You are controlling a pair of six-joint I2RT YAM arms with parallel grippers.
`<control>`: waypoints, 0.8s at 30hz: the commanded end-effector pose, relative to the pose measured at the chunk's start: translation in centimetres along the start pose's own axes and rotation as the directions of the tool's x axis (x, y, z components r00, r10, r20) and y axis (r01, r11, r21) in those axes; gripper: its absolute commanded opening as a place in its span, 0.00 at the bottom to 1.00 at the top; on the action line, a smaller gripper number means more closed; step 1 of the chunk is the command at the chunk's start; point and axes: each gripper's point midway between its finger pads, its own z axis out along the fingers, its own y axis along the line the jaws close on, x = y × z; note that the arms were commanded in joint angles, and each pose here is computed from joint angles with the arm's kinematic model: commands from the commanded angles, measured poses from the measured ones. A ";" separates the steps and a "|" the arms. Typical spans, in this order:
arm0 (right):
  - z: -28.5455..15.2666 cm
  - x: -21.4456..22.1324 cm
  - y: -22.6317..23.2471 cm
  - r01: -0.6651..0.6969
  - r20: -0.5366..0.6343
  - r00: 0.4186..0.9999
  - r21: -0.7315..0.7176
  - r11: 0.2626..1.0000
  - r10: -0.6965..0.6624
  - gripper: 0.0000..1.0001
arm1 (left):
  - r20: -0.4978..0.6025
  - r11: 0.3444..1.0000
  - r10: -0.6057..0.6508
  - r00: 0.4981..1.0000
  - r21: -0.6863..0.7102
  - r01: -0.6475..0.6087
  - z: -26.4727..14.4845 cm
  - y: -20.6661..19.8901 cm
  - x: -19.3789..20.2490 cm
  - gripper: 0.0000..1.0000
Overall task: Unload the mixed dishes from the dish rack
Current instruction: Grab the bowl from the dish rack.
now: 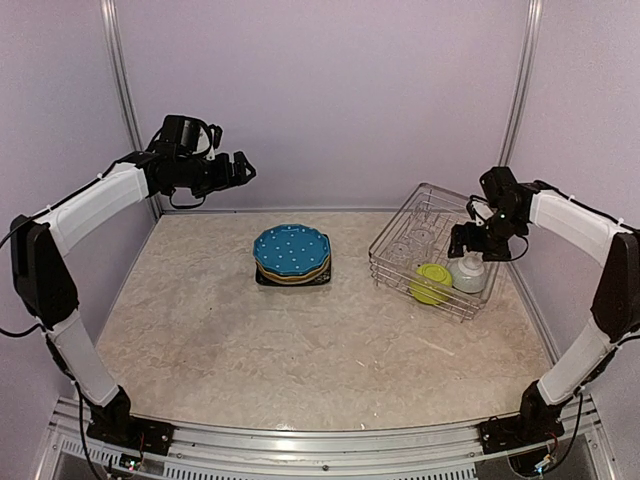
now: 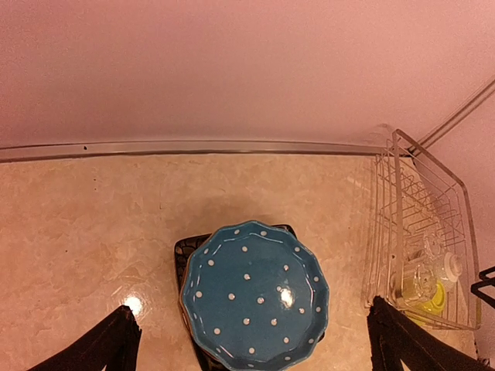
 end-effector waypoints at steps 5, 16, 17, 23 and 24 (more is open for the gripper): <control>2.2 -0.5 -3.3 -0.049 -0.021 0.998 0.068 0.996 0.051 0.93 | 0.023 0.999 0.040 0.999 -0.007 -0.040 -0.8 -0.2 -0.5 0.99; 4.8 -1.3 -4.6 -0.020 -0.057 0.998 0.097 0.995 0.026 0.82 | 0.031 0.998 0.059 0.998 -0.018 -0.058 -0.8 0.1 -0.7 0.99; 4.9 -1.4 -4.7 -0.016 -0.058 0.998 0.103 0.995 0.023 0.81 | 0.031 0.998 0.059 0.998 -0.020 -0.058 -0.8 0.2 -0.8 0.99; 5.5 -1.6 -5.6 0.011 -0.071 0.997 0.153 0.988 0.000 0.74 | 0.034 0.998 0.063 0.997 -0.023 -0.062 -0.9 0.5 -0.9 0.99; 5.6 -1.6 -5.7 0.015 -0.075 0.997 0.160 0.987 -0.003 0.72 | 0.034 0.998 0.063 0.997 -0.025 -0.062 -0.9 0.5 -0.9 0.99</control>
